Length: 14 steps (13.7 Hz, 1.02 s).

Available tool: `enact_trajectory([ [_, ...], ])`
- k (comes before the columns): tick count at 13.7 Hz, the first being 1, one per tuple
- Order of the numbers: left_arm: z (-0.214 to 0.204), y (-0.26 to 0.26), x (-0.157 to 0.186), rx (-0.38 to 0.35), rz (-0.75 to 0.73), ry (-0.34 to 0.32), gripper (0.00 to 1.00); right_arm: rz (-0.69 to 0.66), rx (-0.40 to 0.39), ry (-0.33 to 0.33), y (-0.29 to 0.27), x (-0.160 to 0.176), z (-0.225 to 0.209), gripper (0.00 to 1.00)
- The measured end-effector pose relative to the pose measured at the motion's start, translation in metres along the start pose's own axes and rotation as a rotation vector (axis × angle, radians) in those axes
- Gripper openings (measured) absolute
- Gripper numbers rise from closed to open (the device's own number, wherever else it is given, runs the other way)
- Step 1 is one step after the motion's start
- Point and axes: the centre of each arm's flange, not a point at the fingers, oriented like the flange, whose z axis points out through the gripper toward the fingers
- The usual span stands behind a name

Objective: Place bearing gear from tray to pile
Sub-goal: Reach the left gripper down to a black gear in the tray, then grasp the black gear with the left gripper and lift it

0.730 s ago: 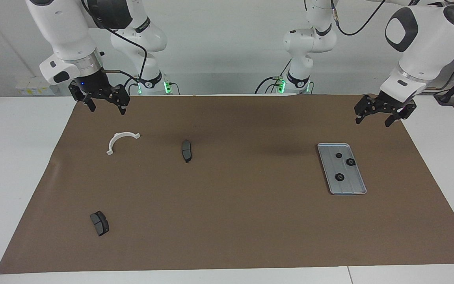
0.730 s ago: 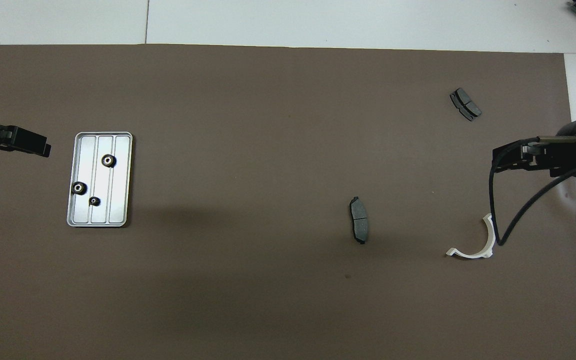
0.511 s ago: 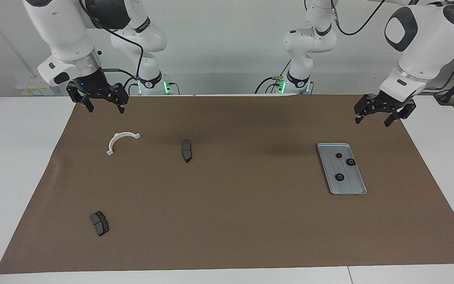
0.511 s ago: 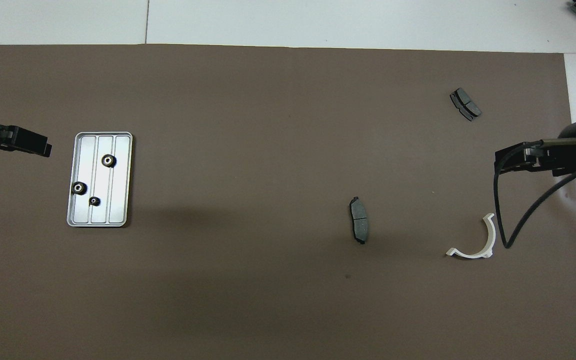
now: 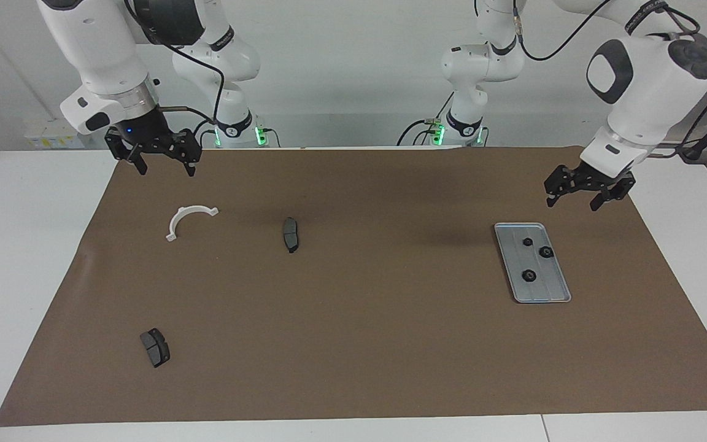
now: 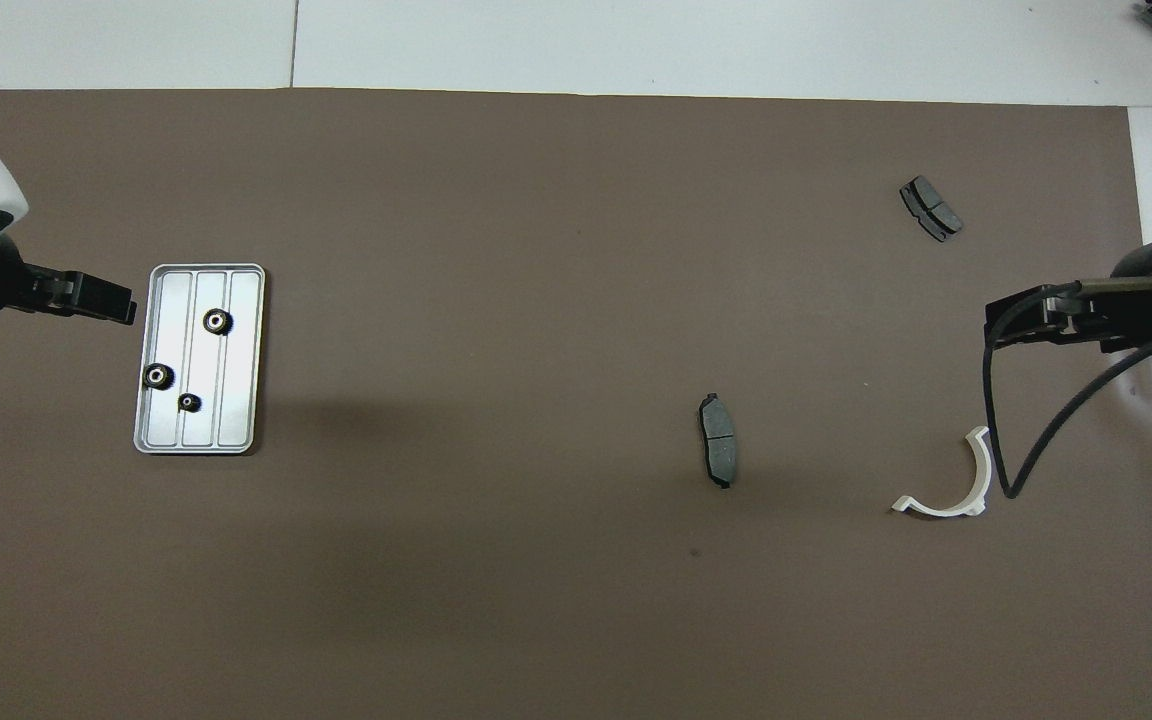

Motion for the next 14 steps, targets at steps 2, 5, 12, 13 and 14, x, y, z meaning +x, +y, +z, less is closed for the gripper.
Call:
enact_trajectory([
  [2,0.039,-0.002,-0.001,0.007,-0.003,0.029,1.0,-0.003,0.0,0.0,-0.002,0.0,0.0,1.0],
  [5,0.094,-0.004,-0.004,0.02,-0.009,0.078,1.0,0.001,0.0,0.0,0.001,0.0,0.0,1.0],
  [12,0.203,-0.014,0.019,0.04,-0.054,0.114,0.74,0.002,0.001,-0.001,0.0,0.0,0.0,1.0],
  [13,0.211,-0.014,0.021,0.041,-0.072,0.12,0.74,0.002,0.001,-0.001,0.0,0.0,0.001,1.0],
  [14,0.216,-0.013,0.022,0.04,-0.079,0.12,0.7,0.002,0.001,-0.002,0.0,0.0,0.001,1.0],
])
